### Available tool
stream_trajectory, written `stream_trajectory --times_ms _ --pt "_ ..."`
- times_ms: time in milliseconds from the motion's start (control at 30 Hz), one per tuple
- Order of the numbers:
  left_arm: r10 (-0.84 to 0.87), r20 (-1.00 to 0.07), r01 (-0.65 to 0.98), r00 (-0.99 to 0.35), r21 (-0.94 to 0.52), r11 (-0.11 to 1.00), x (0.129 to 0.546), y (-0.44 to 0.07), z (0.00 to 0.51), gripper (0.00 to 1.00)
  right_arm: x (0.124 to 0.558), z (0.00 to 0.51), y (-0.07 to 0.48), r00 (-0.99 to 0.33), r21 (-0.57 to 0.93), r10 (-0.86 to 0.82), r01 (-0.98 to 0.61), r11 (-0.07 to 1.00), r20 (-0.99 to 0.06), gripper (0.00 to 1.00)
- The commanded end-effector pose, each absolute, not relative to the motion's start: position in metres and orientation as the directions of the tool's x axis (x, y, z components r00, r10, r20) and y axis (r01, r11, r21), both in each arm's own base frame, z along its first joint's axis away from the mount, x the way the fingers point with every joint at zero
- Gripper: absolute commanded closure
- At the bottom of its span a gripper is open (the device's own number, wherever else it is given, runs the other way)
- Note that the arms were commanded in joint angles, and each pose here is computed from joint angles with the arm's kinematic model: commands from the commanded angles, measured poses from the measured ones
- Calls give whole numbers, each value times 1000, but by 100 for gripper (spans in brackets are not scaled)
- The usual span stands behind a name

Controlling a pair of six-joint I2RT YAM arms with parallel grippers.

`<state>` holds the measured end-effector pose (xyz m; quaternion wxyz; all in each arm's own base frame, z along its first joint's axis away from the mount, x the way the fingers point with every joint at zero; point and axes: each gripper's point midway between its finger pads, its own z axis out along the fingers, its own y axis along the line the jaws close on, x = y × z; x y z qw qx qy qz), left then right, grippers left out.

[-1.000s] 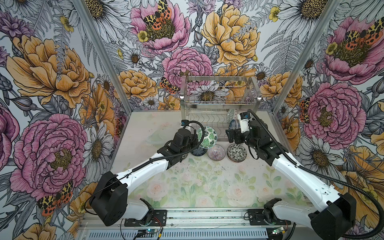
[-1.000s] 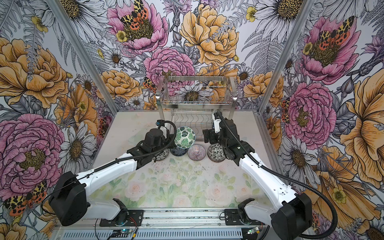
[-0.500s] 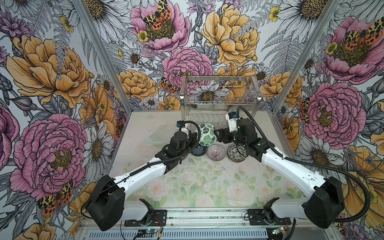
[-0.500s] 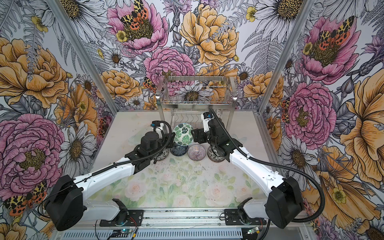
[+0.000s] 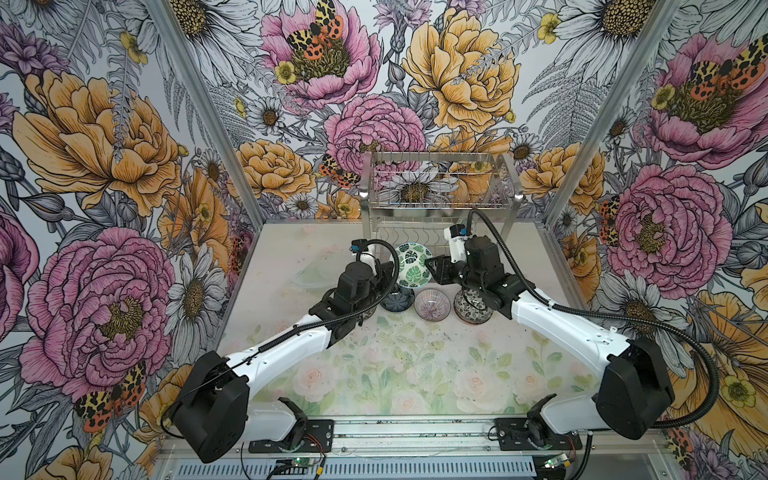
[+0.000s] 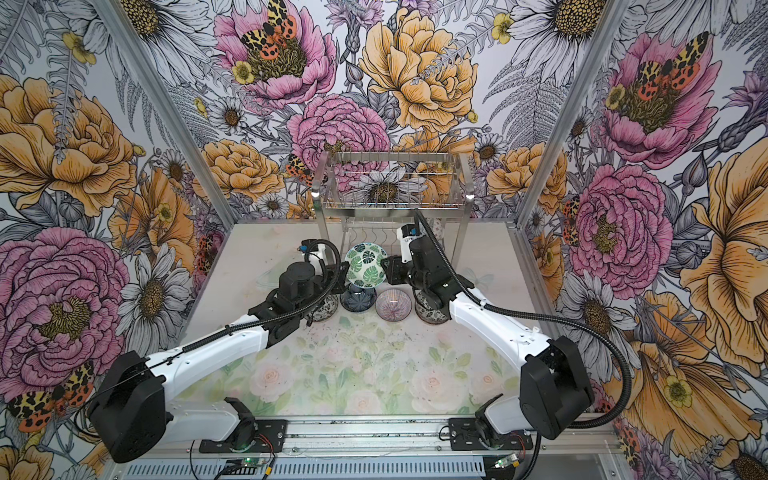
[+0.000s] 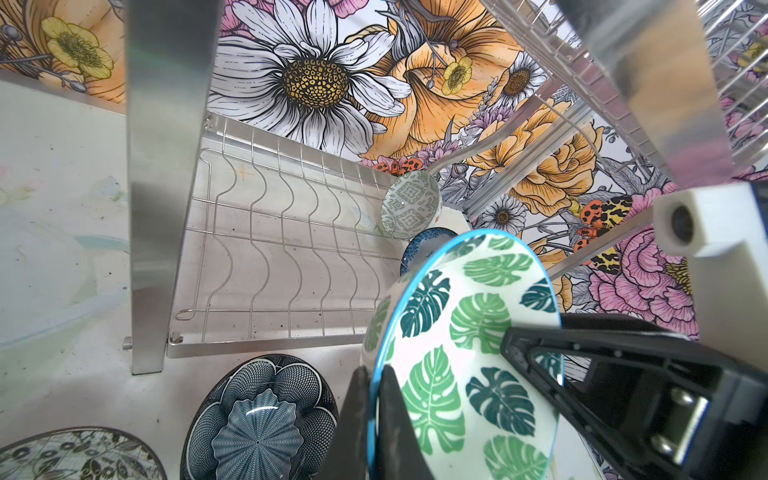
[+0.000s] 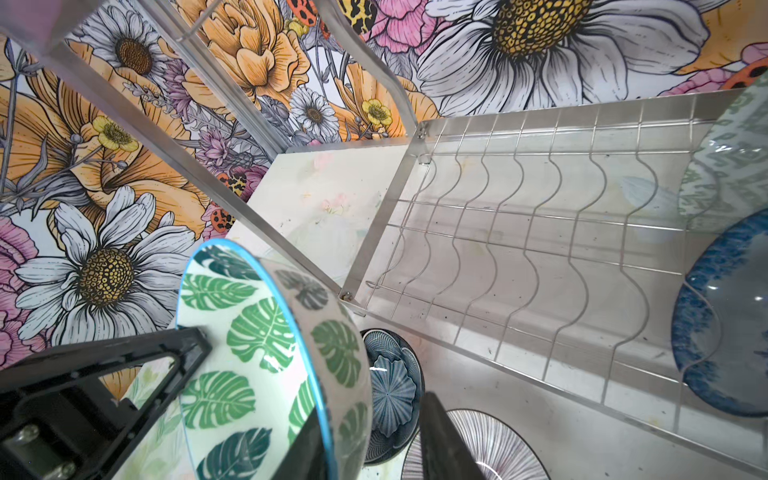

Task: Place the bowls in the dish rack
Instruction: 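Grasp the raised green leaf bowl rim with the right gripper while the left releases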

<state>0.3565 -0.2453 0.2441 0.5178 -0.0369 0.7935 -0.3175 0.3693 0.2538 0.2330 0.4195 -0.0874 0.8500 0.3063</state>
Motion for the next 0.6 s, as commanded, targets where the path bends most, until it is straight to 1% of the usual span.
stream_trajectory --times_ms 0,33,100,167,367,467,500,533,567 --pt "-445 -792 313 -419 -585 748 361 -250 267 100 372 248 265 -615 471 130 -435 767 -778 75" --pt "-444 -792 313 -420 -585 748 360 -250 267 100 372 248 266 -614 471 129 -436 767 -778 79" --pt "-444 -792 314 -420 -585 748 360 -250 267 100 372 249 266 -613 471 129 -437 766 -779 91" --pt "-443 -791 314 -421 -586 747 360 -250 267 100 372 251 266 -610 469 130 -439 766 -782 100" --pt "-427 -799 306 -424 -570 762 357 -245 265 100 370 258 261 -591 457 134 -440 773 -796 100" --pt "-372 -818 307 -438 -525 794 354 -241 263 100 370 260 251 -569 421 130 -418 805 -812 100" --pt "-341 -828 305 -446 -499 811 353 -239 262 96 371 261 246 -561 406 130 -403 820 -818 100" --pt "-301 -837 305 -457 -465 831 351 -237 261 76 371 261 241 -550 383 121 -391 837 -826 100" --pt "-260 -848 303 -462 -426 853 350 -233 260 59 372 262 234 -536 357 116 -372 857 -836 100"
